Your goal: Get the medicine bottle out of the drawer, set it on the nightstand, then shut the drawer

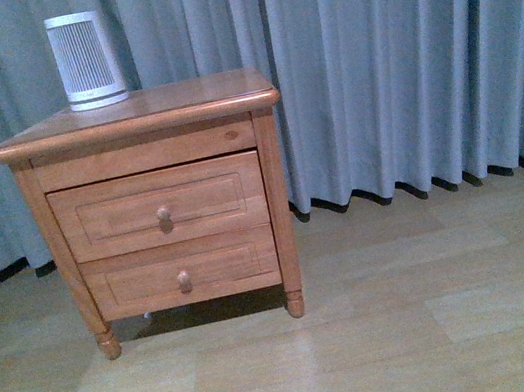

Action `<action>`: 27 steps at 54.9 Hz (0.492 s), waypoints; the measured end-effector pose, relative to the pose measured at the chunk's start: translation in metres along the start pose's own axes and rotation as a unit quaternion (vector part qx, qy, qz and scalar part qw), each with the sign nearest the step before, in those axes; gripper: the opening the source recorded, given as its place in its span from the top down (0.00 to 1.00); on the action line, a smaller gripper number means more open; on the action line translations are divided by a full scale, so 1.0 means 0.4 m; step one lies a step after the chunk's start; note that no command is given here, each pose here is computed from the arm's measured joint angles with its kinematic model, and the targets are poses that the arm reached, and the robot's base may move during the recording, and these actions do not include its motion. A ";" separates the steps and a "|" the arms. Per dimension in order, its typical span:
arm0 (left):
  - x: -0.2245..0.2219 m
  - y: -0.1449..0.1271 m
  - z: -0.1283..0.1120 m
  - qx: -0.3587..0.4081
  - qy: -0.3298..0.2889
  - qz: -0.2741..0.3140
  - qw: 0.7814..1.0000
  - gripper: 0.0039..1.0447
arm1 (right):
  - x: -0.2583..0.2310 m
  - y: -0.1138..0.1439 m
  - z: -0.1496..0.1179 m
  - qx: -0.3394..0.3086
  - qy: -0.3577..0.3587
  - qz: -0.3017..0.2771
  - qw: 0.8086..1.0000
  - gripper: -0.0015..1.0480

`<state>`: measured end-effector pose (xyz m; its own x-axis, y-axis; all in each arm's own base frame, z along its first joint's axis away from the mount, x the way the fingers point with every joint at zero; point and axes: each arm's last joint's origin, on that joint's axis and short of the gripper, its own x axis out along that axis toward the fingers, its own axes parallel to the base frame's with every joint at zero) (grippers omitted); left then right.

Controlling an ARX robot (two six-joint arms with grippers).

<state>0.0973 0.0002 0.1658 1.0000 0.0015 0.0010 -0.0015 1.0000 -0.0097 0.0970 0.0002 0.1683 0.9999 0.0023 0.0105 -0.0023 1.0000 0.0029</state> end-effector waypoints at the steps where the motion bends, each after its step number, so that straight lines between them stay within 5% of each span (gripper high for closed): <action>1: 0.000 0.000 0.000 0.000 0.000 0.000 1.000 0.06 | 0.000 0.000 0.000 0.000 0.000 0.000 1.000 0.07; 27: 0.000 0.000 0.000 0.000 0.000 0.000 1.000 0.06 | 0.000 0.000 0.000 0.000 0.000 0.000 1.000 0.07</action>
<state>0.0973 0.0002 0.1659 1.0000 0.0019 0.0017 -0.0019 1.0000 -0.0097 0.0970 0.0002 0.1682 0.9999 0.0023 0.0101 -0.0023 1.0000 0.0029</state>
